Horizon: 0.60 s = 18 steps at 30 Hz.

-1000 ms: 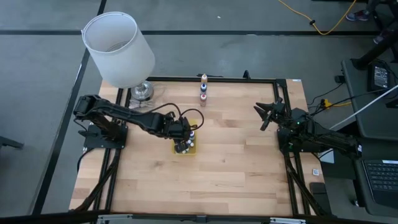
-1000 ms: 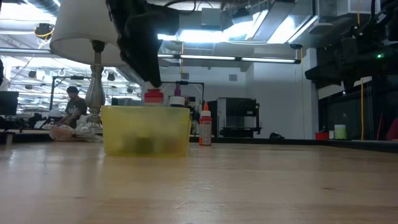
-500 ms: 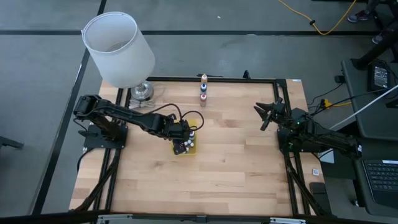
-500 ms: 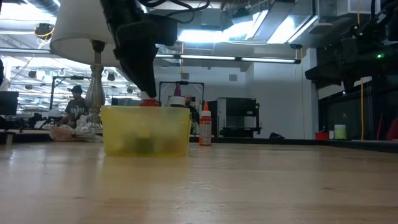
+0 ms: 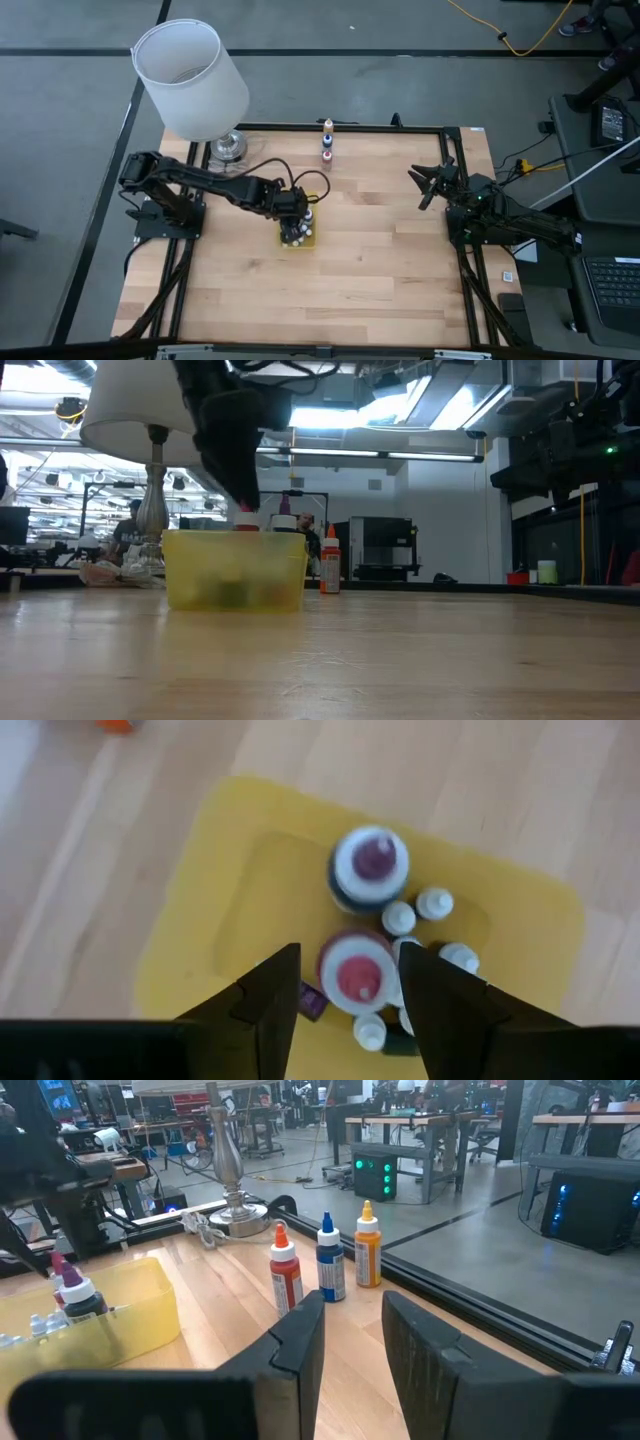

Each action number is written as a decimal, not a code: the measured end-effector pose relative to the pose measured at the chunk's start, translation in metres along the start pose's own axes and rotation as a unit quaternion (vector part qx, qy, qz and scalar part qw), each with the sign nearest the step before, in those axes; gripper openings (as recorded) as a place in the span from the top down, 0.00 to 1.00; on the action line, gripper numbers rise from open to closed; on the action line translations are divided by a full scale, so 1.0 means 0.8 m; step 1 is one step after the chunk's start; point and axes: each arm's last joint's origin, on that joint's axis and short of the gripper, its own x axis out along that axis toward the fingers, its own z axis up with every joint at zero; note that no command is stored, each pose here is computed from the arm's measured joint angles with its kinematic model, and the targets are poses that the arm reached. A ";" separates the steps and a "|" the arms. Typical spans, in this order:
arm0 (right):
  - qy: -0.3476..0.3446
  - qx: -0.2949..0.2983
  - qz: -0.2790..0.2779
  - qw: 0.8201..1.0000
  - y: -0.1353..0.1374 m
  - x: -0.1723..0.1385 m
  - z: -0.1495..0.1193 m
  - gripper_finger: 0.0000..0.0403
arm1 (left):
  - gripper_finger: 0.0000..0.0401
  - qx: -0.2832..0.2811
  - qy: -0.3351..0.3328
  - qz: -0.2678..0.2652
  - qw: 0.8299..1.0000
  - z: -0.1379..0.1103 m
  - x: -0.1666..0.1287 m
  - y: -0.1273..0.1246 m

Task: Pick & Place food coloring
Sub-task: Put the large pink bottle into the yellow bin, then put the large orange bottle into the yellow bin

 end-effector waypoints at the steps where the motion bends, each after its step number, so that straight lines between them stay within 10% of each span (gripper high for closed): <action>1: 0.000 0.000 0.000 1.000 0.000 0.000 0.000 0.74 | 0.59 0.001 -0.003 0.000 1.000 0.004 -0.003 0.001; 18: 0.000 0.000 0.000 1.000 0.000 0.000 0.000 0.74 | 0.38 -0.044 -0.101 0.044 0.993 0.113 -0.066 0.059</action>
